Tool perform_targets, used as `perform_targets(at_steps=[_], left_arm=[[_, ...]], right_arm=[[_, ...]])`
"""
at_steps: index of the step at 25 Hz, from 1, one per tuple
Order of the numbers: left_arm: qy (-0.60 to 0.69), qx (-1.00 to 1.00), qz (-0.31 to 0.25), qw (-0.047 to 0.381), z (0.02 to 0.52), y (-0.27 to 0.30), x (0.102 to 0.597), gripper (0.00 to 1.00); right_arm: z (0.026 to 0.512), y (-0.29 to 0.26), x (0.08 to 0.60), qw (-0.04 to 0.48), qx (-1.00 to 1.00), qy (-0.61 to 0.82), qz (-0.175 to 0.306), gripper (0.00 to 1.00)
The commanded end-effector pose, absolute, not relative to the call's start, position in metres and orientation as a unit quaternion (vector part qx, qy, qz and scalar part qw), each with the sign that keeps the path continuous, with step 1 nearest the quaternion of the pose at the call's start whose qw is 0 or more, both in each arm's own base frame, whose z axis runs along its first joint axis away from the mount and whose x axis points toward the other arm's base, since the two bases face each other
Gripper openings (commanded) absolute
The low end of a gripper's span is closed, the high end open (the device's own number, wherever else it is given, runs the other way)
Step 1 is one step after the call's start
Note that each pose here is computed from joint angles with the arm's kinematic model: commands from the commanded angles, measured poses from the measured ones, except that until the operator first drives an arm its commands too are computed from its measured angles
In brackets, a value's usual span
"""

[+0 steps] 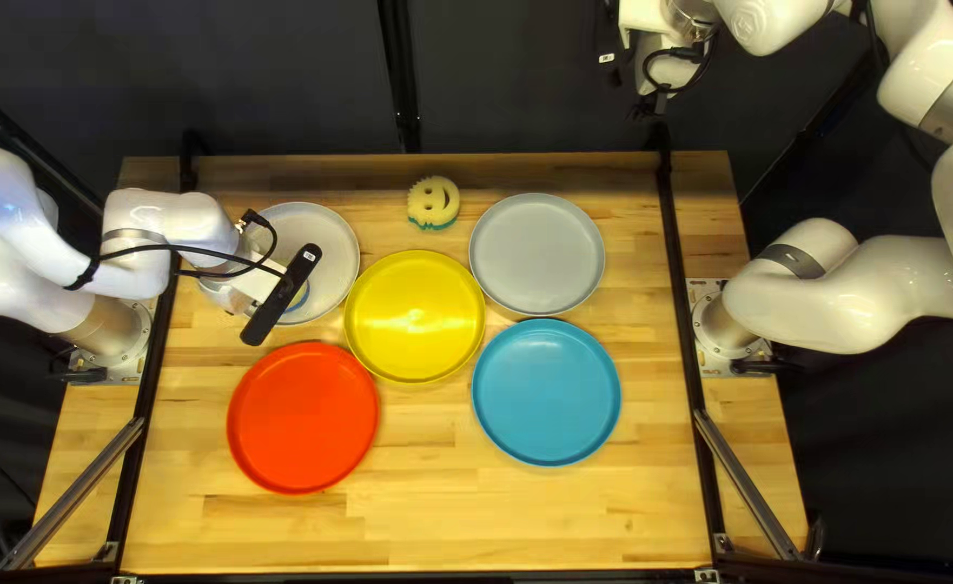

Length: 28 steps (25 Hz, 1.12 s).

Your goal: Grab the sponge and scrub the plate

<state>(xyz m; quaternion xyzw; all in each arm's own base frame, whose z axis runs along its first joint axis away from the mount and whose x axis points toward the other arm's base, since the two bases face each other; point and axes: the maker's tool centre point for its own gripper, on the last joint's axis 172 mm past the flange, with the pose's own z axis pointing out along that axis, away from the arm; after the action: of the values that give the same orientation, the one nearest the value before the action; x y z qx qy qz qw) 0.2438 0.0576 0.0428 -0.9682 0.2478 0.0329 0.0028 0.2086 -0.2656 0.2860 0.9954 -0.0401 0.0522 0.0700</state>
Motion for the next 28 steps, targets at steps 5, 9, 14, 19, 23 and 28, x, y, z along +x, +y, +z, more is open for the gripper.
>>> perform_targets(at_steps=[5, 9, 14, 19, 23, 28], left_arm=[[0.232, -0.972, 0.033, -0.009, 0.039, 0.113, 0.243, 0.0], [0.23, -0.973, 0.03, -0.014, 0.037, 0.125, 0.249, 0.0], [0.235, -0.972, 0.023, -0.007, 0.047, 0.103, 0.265, 0.0], [0.245, -0.969, 0.013, 0.009, 0.061, 0.071, 0.287, 0.0], [0.251, -0.968, 0.005, 0.032, 0.087, 0.051, 0.305, 0.0], [0.259, -0.964, -0.007, 0.061, 0.115, 0.033, 0.335, 0.0]], right_arm=[[0.286, -0.266, 0.209, 0.07, 0.995, -0.04, 0.052, 1.0], [0.286, -0.266, 0.209, 0.07, 0.995, -0.04, 0.052, 1.0], [0.286, -0.266, 0.209, 0.07, 0.995, -0.04, 0.052, 1.0], [0.286, -0.266, 0.209, 0.07, 0.995, -0.04, 0.052, 1.0], [0.286, -0.266, 0.209, 0.07, 0.995, -0.04, 0.052, 1.0], [0.286, -0.266, 0.209, 0.07, 0.995, -0.04, 0.052, 1.0]])
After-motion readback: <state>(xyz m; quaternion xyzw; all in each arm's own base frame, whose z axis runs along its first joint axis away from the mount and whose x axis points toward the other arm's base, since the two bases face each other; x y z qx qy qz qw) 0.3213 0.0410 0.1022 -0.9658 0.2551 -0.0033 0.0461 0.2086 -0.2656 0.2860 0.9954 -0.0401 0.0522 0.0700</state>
